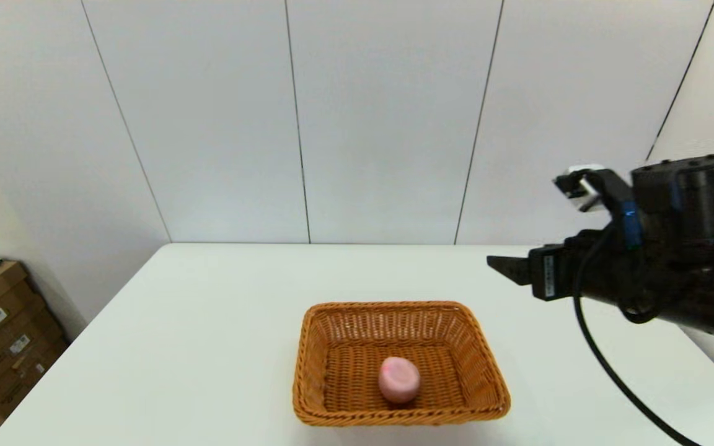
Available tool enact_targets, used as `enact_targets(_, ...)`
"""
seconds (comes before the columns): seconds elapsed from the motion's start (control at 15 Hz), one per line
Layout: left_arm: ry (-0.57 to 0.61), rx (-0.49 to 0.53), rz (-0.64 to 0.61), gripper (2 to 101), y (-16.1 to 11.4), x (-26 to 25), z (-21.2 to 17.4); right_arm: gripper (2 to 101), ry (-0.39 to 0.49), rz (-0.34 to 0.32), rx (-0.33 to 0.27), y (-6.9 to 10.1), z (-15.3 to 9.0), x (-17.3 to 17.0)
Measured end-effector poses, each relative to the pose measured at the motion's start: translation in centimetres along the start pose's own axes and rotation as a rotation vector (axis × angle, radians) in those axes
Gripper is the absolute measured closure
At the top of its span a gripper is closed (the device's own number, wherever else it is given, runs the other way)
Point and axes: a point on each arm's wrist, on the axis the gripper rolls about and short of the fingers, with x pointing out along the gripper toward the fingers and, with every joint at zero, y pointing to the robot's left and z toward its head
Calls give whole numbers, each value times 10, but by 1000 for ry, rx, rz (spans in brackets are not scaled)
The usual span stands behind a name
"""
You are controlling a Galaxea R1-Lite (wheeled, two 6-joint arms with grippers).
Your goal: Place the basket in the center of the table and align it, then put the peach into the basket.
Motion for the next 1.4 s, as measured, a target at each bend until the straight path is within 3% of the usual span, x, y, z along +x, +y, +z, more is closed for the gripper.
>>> enact_targets(0.2,0,0,0,54,0,0,0,100,-90,-71,-79,-17,-9,-52)
enact_targets(0.4,0,-1,0,54,0,0,0,82,-87,-207,-159,-41,-45,-89)
enact_targets(0.6,0,-1,0,54,0,0,0,70,-111,-301,-143,-53,-80,-119)
enact_targets(0.93,0,0,0,54,0,0,0,58,-236,-437,-85,-58,-122,-160)
enact_targets(1.4,0,-1,0,54,0,0,0,52,-382,-484,-70,-50,-173,-184)
